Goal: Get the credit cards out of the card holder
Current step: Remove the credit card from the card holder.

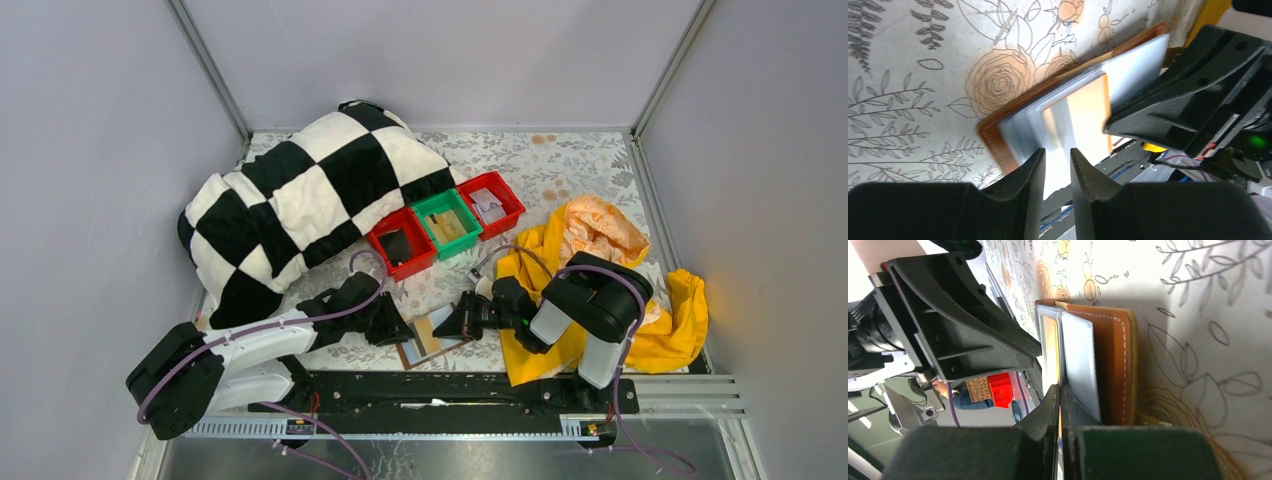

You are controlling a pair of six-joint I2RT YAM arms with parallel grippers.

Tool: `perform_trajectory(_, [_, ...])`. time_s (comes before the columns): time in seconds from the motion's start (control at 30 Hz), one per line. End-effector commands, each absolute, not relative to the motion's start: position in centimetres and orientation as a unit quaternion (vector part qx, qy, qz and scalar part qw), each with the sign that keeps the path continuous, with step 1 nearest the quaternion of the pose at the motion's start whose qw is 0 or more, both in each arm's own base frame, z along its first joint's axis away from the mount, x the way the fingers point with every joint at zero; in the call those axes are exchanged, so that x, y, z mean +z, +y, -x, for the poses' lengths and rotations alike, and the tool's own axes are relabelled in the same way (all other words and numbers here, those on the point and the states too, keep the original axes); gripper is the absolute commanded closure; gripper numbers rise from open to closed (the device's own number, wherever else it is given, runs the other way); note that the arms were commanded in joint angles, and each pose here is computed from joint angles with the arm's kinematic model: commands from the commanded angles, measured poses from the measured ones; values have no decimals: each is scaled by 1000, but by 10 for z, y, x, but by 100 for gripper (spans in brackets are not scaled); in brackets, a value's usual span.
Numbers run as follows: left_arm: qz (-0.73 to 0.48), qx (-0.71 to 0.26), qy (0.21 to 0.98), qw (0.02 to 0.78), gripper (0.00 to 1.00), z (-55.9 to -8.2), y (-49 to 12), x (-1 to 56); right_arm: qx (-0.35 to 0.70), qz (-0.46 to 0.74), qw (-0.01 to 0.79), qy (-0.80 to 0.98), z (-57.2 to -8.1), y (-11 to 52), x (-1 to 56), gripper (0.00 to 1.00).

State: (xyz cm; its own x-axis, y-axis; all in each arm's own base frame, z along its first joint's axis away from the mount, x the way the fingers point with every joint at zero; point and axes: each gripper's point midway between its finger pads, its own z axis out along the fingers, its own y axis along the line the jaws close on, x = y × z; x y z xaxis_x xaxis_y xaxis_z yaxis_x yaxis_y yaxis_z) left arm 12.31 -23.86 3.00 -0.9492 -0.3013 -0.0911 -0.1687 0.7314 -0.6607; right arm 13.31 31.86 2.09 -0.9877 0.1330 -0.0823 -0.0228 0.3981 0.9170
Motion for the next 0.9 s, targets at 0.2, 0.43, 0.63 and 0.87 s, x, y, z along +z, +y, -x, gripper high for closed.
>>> perform_trajectory(0.2, [119, -273, 951, 86, 72, -113, -215, 5, 554, -41, 98, 825, -143, 302, 27, 100])
perform_trajectory(0.43, [104, -299, 942, 108, 71, -124, -227, 24, 506, -16, 112, 855, -146, 296, 17, 100])
perform_trajectory(0.63, [64, -335, 921, 189, 66, -149, -243, 74, 487, 0, 124, 865, -152, 296, 20, 100])
perform_trajectory(0.87, [49, -386, 906, 167, 64, -143, -270, 75, 489, -27, 126, 863, -150, 305, 19, 100])
